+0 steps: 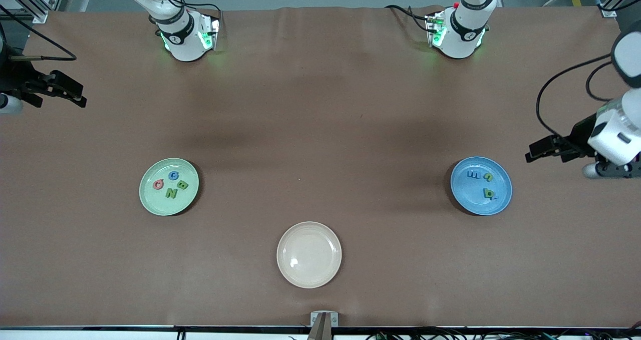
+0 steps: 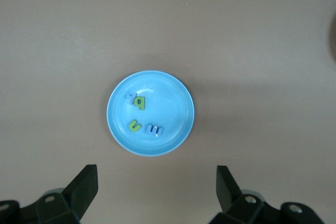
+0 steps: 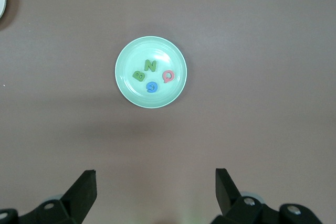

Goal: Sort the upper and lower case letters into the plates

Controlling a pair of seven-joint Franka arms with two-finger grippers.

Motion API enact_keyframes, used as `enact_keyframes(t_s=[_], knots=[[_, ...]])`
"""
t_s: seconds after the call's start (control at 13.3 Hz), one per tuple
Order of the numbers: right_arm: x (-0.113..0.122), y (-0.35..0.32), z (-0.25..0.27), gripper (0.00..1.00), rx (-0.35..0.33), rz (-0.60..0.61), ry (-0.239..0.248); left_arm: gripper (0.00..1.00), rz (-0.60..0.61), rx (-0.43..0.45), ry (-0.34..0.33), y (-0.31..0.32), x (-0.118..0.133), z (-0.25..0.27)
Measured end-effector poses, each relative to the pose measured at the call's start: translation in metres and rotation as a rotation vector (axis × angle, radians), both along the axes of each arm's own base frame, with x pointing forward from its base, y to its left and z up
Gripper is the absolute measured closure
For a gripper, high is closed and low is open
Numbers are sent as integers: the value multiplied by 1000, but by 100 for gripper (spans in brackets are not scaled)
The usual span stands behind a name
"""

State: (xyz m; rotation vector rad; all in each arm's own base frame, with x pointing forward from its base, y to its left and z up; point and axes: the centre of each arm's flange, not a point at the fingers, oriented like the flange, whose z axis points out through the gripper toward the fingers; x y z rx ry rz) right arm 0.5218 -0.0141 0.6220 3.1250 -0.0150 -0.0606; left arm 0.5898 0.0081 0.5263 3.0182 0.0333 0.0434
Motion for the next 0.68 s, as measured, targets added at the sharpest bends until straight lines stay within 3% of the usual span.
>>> enact_keyframes(t_s=[0.3,0.68], knots=[[0,0,-1,0,0,1,2,0,-48,40,-11,-13,-31,49],[0,2,-1,0,0,5,2,0,-78,57,-51,-27,-47,77]])
